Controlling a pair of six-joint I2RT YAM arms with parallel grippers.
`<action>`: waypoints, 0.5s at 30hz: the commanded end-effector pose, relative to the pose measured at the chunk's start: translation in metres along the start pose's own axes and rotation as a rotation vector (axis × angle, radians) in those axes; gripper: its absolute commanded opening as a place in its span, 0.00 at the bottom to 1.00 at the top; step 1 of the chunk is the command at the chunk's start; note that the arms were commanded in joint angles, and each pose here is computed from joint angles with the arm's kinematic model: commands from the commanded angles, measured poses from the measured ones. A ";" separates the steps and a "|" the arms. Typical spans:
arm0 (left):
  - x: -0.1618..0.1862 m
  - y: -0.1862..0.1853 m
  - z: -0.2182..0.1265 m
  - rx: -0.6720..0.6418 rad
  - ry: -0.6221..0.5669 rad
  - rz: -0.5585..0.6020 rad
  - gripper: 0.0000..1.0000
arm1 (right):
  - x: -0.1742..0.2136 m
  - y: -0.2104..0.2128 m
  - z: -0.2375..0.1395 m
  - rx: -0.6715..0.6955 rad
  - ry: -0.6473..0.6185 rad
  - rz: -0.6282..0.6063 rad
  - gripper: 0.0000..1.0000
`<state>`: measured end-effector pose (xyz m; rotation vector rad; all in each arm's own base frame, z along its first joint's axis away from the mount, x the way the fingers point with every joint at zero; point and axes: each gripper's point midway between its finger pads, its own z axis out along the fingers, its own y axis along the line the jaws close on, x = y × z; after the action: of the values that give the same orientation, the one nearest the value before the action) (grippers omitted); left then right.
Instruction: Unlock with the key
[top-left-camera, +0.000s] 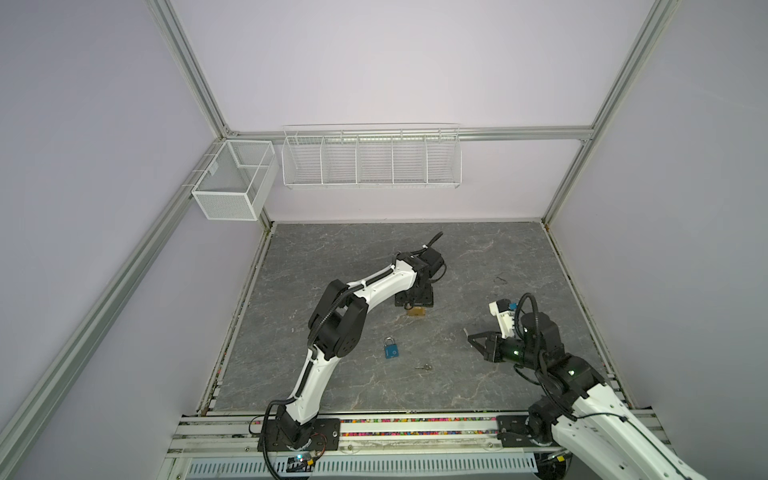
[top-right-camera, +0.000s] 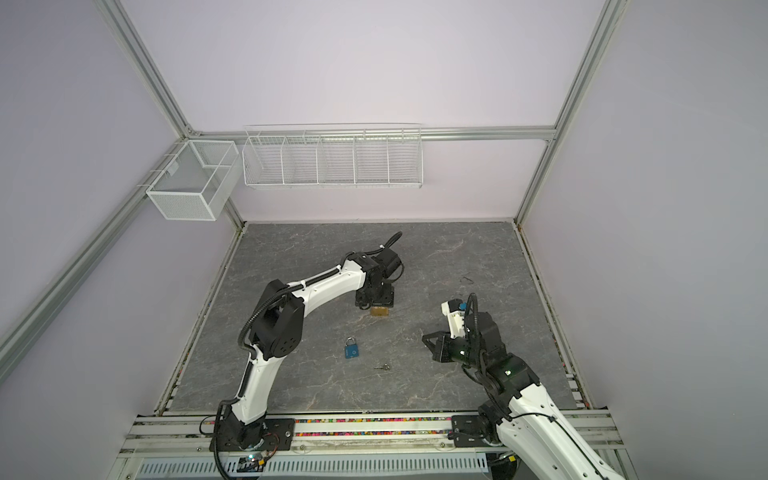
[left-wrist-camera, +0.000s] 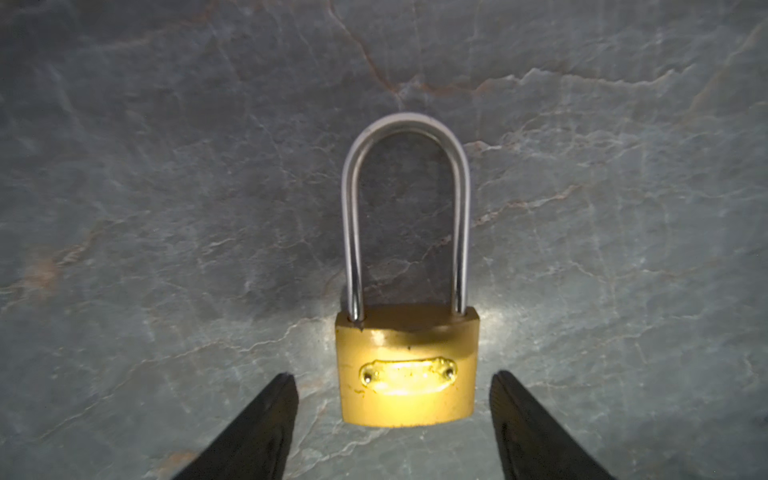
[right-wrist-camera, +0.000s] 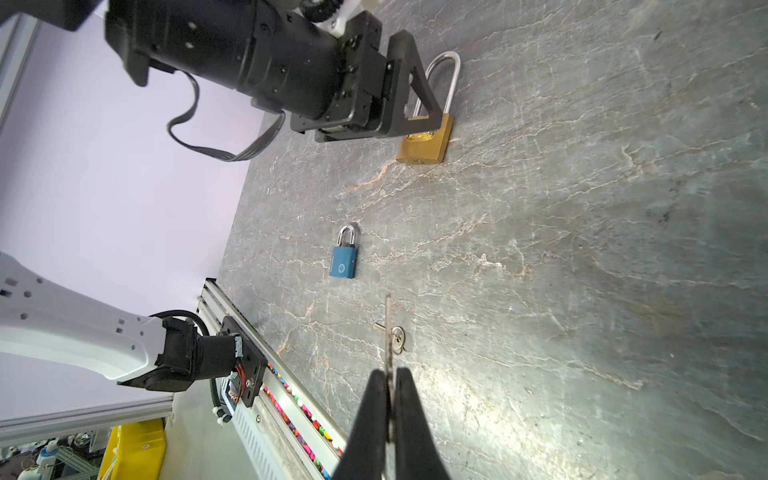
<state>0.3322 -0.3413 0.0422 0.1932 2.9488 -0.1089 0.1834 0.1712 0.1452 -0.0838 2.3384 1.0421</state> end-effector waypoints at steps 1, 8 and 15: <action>0.001 -0.006 0.000 0.009 0.006 -0.018 0.75 | 0.004 -0.003 0.002 -0.021 -0.008 0.005 0.07; 0.005 -0.010 0.012 0.015 0.039 -0.014 0.76 | 0.001 -0.002 0.005 -0.028 0.002 0.010 0.07; 0.011 -0.002 0.024 -0.053 0.091 -0.001 0.75 | -0.006 0.002 0.003 -0.035 -0.009 0.002 0.06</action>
<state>0.3336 -0.3496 0.0247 0.1763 2.9940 -0.1019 0.1844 0.1709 0.1331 -0.0681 2.3653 1.0564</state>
